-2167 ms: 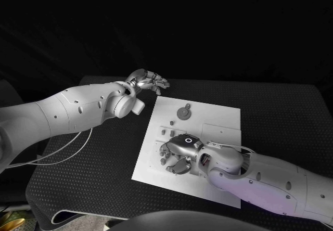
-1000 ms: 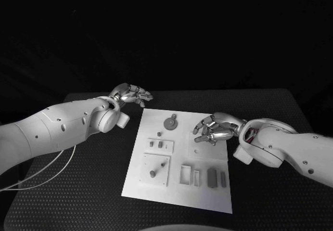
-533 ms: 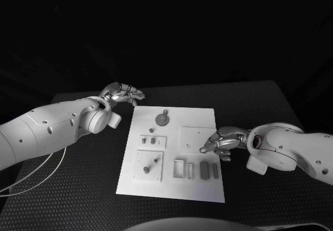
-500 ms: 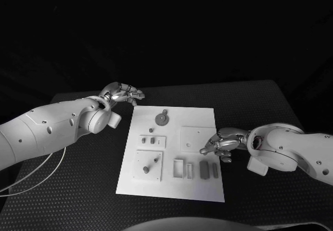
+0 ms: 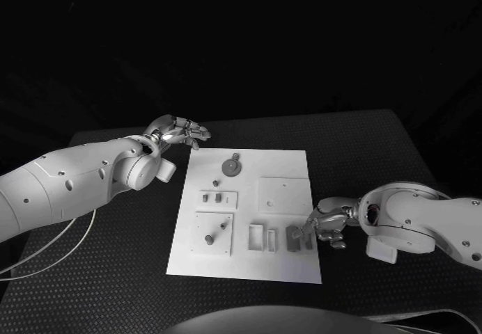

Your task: Assemble the parts on the task board

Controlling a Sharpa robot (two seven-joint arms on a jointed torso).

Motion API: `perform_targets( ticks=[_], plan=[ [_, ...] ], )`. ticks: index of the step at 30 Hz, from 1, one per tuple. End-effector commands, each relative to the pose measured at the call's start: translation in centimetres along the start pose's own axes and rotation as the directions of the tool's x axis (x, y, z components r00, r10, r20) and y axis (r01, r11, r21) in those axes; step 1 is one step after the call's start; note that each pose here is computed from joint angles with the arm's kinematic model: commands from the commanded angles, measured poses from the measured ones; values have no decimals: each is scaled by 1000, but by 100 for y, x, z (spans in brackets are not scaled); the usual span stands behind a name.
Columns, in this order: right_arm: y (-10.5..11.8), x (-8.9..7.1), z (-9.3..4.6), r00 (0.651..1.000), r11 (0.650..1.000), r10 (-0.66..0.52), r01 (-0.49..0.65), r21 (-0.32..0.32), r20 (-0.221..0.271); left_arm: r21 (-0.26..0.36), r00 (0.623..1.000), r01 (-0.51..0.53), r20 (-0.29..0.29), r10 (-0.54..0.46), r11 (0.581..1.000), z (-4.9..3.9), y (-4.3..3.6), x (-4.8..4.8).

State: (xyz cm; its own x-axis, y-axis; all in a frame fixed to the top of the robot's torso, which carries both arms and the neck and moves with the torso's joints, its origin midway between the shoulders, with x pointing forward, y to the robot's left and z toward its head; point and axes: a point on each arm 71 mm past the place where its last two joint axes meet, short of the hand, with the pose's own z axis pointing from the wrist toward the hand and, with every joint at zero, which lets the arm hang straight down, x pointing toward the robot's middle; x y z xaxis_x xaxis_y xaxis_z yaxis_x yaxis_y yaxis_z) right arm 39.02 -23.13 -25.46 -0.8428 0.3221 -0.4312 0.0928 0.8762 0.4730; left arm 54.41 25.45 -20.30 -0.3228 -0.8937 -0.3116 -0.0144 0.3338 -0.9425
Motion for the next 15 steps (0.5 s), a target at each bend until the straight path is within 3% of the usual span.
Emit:
perform_targets(
  ticks=[1,15],
  plan=[
    [-27,4,-4,998,997,-62,61,50,11,6,1000,12,-16,-12,1000,-2,-10,24],
    [57,8,61,996,996,-72,70,47,44,5,1000,14,-21,-14,1000,-4,-10,34]
  ],
)
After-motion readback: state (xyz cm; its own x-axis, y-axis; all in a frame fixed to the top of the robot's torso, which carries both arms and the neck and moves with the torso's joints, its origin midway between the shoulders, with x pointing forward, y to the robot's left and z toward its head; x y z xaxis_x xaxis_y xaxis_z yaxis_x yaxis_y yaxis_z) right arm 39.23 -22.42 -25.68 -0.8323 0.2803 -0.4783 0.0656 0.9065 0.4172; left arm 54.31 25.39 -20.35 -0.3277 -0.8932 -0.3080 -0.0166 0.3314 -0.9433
